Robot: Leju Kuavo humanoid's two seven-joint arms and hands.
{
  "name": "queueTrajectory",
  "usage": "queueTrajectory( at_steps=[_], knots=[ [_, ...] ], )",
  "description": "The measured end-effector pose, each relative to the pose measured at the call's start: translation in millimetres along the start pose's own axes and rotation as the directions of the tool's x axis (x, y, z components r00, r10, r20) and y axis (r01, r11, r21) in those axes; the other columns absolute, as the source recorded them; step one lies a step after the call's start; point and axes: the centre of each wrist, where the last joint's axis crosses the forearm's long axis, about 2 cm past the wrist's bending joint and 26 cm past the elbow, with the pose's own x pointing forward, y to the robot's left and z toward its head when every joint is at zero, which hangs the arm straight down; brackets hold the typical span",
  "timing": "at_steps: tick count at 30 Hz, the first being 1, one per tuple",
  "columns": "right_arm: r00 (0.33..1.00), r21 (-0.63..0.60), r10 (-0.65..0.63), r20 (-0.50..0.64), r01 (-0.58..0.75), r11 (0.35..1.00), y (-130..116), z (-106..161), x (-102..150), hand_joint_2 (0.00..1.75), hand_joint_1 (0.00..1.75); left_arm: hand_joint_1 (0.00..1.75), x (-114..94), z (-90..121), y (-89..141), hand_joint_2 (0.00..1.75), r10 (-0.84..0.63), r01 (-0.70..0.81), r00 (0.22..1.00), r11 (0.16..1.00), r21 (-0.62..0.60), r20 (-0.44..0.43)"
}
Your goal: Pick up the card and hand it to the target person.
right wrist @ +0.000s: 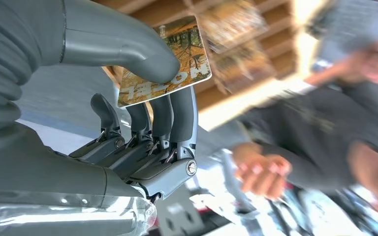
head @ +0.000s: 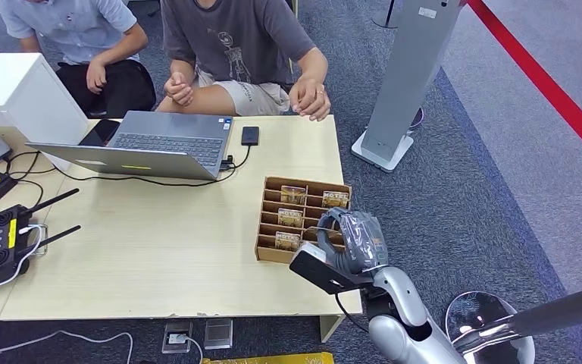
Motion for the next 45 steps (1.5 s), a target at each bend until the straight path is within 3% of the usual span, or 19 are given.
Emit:
queueTrajectory(
  at_steps=[5,12,18,25,34,38,45],
  knots=[
    [0.988,-0.051,-0.051,0.149,0.059,0.997,-18,0,9,1.75,1.36,0.0,0,0,0,1.75,0.0,0.0,1.0,1.0,-0.001,0.005],
    [0.977,-0.042,-0.071,0.199,0.081,0.996,-27,-11,8,1.75,1.36,0.0,1,0,0,1.75,-0.014,0.014,1.0,1.0,-0.006,0.008],
    [0.976,-0.07,-0.027,0.218,0.043,0.997,-40,-59,-2,1.75,1.36,0.0,12,0,2,1.75,-0.038,0.039,0.999,0.999,-0.013,0.022],
    [0.98,-0.08,0.053,0.194,-0.038,0.996,-78,-136,-6,1.75,1.36,0.0,29,1,5,1.75,-0.06,0.06,0.998,0.998,-0.011,0.035],
    [0.985,-0.032,0.139,0.102,-0.136,0.99,-96,-178,-8,1.75,1.36,0.0,30,1,4,1.75,-0.049,0.049,0.999,0.999,-0.007,0.024],
    [0.984,-0.004,0.158,0.077,-0.158,0.987,-93,-183,-11,1.75,0.0,0.0,27,1,4,1.75,-0.044,0.044,0.999,0.999,-0.012,0.017],
    [0.984,0.032,0.173,0.038,-0.174,0.984,-85,-184,-18,1.75,0.0,0.0,26,1,3,1.75,-0.058,0.058,0.998,0.998,-0.034,0.028]
  ],
)
